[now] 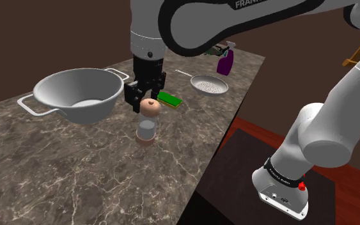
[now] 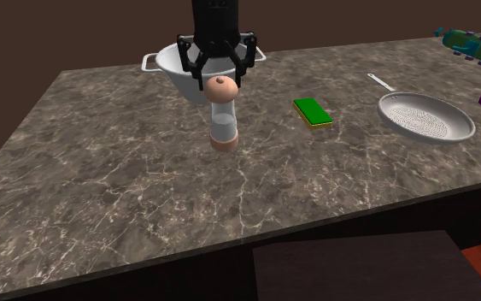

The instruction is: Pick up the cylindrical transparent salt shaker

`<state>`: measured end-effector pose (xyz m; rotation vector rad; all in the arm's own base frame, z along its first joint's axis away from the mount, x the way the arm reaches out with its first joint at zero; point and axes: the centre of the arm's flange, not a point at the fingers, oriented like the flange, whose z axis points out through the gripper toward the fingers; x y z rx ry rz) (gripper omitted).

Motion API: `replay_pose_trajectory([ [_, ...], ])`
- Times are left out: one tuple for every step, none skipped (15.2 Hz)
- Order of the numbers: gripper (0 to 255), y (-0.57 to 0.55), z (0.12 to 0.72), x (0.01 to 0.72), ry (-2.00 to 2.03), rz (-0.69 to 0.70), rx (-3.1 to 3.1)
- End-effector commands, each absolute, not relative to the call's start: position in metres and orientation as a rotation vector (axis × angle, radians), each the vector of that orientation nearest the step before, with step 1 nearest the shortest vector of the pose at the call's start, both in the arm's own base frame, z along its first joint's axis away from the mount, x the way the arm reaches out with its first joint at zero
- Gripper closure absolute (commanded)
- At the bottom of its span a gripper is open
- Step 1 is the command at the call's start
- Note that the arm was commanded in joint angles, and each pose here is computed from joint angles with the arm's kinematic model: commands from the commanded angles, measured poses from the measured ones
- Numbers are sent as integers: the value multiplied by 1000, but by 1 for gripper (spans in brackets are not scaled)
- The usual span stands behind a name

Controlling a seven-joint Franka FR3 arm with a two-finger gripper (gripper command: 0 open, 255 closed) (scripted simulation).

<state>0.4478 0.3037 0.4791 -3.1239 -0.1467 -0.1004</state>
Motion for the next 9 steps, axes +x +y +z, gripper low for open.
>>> replay_pose_trajectory([
  [255, 305, 492, 450, -147, -100, -3124],
  [255, 305, 497, 450, -147, -100, -3124],
  [255, 305, 502, 450, -147, -100, -3124],
  [255, 305, 507, 450, -147, -100, -3124],
  [255, 305, 513, 450, -147, -100, -3124],
  [255, 305, 518, 450, -147, -100, -3124],
  [255, 305, 523, 450, -147, -100, -3124],
  [255, 305, 524, 450, -147, -100, -3124],
  [255, 305, 524, 450, -147, -100, -3124],
])
